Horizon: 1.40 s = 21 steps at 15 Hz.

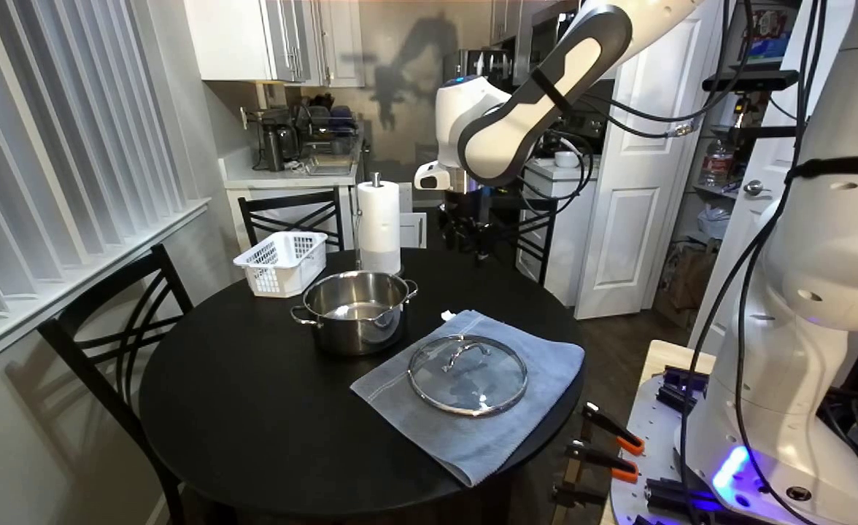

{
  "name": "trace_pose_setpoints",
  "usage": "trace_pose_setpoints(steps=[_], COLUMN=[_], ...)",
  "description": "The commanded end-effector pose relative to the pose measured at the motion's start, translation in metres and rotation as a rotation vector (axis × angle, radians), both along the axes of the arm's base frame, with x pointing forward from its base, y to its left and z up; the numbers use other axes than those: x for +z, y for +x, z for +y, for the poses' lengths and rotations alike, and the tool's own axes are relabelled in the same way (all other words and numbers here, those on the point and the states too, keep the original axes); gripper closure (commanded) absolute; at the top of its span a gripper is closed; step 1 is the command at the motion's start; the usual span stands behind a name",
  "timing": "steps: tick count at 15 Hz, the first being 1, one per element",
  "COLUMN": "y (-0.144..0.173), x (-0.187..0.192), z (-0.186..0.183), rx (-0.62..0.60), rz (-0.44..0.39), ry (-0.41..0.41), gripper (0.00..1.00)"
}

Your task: Place the lid on the pot

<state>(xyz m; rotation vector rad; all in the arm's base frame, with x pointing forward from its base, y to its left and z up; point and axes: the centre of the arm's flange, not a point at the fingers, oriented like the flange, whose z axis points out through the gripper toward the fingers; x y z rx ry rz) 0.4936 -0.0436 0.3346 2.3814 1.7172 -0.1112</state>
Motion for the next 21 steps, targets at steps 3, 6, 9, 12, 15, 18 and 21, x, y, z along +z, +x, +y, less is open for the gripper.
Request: trace_pose_setpoints(steps=[3, 6, 9, 12, 15, 18, 21], y=[-0.005, -0.034, -0.059, -0.06, -0.056, -0.054, -0.055], x=[-0.004, -0.032, -0.059, -0.074, -0.093, -0.115, -0.135], z=[0.004, 0.016, 0.022, 0.008, -0.003, -0.009, -0.005], rx=[0.026, 0.084, 0.093, 0.059, 0.009, 0.002, 0.021], rz=[0.023, 0.15, 0.248, 0.26, 0.19, 0.118, 0.102], ry=[0.013, 0.113, 0.244, 0.382, 0.465, 0.427, 0.382], gripper=[0.0, 0.0, 0.0, 0.0, 0.0, 0.0, 0.0])
